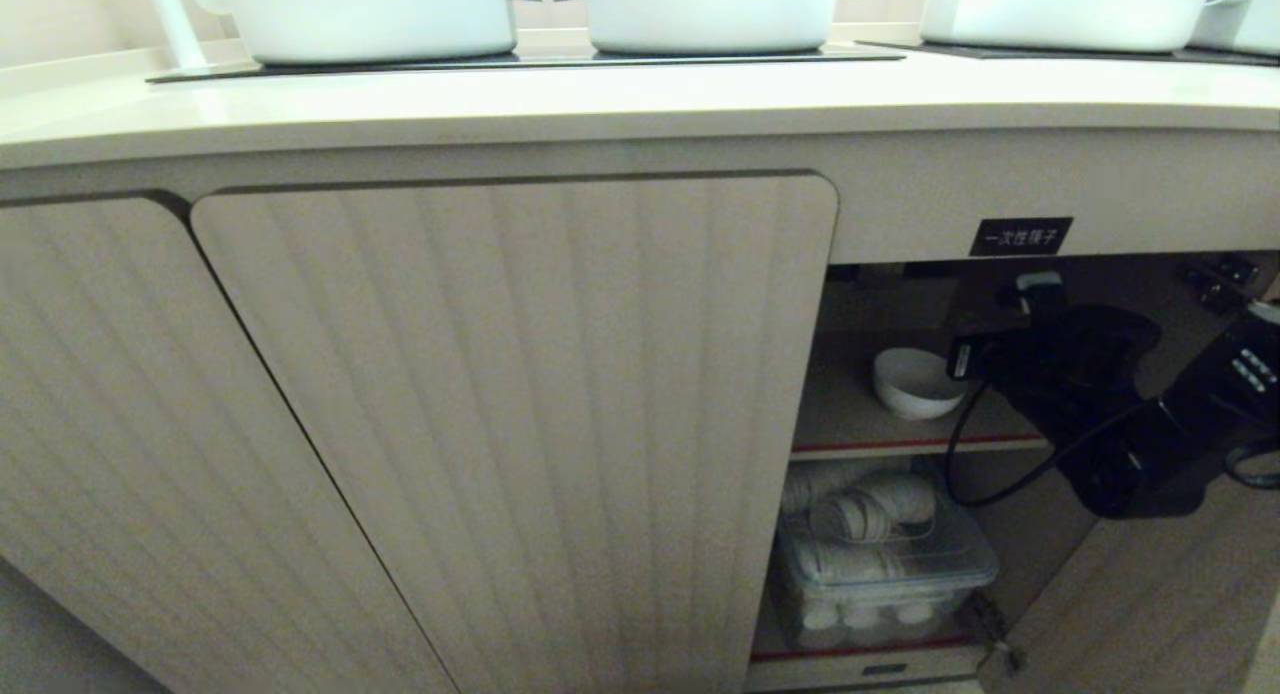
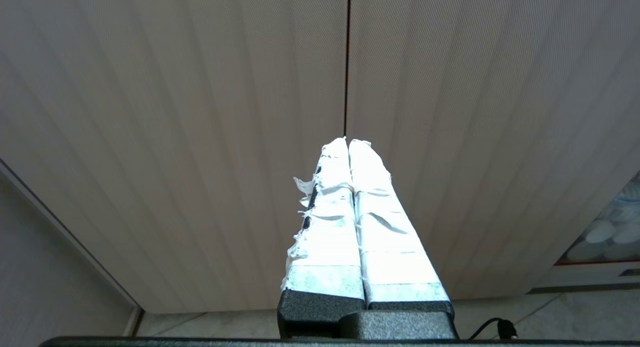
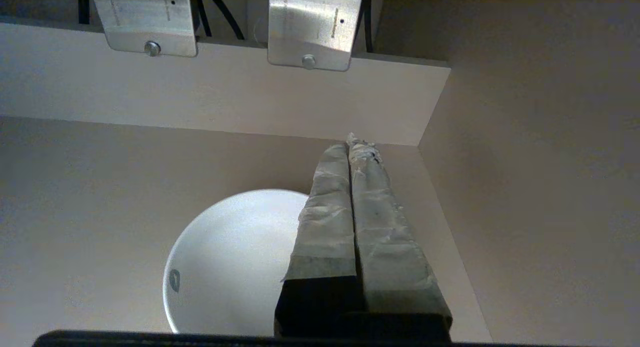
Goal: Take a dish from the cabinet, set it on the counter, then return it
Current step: Take the bowl from the cabinet
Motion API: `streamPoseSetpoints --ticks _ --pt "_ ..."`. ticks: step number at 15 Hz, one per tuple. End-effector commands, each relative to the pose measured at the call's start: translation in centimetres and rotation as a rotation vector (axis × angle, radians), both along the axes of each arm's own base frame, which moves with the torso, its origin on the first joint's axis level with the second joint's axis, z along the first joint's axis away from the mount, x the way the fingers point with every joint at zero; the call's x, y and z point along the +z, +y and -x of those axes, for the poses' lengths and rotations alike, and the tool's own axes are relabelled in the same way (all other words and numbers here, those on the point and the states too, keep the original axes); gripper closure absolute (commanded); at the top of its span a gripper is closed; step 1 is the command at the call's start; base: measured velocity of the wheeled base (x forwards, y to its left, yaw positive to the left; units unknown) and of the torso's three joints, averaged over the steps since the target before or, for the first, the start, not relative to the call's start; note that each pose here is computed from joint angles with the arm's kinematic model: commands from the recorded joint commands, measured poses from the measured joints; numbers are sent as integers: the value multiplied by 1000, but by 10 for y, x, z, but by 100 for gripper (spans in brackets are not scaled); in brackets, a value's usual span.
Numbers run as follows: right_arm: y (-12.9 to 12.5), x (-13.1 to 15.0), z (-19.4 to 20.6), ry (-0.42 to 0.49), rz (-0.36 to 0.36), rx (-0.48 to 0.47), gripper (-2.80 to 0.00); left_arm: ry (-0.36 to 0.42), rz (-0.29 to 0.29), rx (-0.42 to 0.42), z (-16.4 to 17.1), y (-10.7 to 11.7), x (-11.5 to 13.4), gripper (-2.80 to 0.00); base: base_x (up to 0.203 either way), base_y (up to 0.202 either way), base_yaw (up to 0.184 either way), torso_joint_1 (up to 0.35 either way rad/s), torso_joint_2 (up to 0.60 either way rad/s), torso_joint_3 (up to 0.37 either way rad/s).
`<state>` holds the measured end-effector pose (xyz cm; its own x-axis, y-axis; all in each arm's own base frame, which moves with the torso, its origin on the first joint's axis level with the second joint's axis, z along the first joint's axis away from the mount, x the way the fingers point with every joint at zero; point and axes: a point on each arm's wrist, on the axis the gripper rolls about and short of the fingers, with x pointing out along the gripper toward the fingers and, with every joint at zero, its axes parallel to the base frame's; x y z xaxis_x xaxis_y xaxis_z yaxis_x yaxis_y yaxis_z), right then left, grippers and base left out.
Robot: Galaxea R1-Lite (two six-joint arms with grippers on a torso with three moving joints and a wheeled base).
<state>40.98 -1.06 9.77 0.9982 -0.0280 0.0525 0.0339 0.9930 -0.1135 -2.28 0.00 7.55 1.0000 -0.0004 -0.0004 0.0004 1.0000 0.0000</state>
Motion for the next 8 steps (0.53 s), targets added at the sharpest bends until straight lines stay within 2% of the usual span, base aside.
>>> streamPoseSetpoints --ticks 1,2,3,8 --pt "0 1 0 -7 1 -1 0 0 0 2 0 0 0 0 0 0 0 0 0 0" --pt "0 1 0 -7 1 -1 0 0 0 1 0 0 0 0 0 0 0 0 0 0" --pt "0 1 0 -7 1 -1 -280 0 0 0 0 0 0 0 0 0 0 0 0 0" --pt "-1 -3 0 2 5 -3 -280 0 0 1 0 0 0 0 0 0 0 0 0 0"
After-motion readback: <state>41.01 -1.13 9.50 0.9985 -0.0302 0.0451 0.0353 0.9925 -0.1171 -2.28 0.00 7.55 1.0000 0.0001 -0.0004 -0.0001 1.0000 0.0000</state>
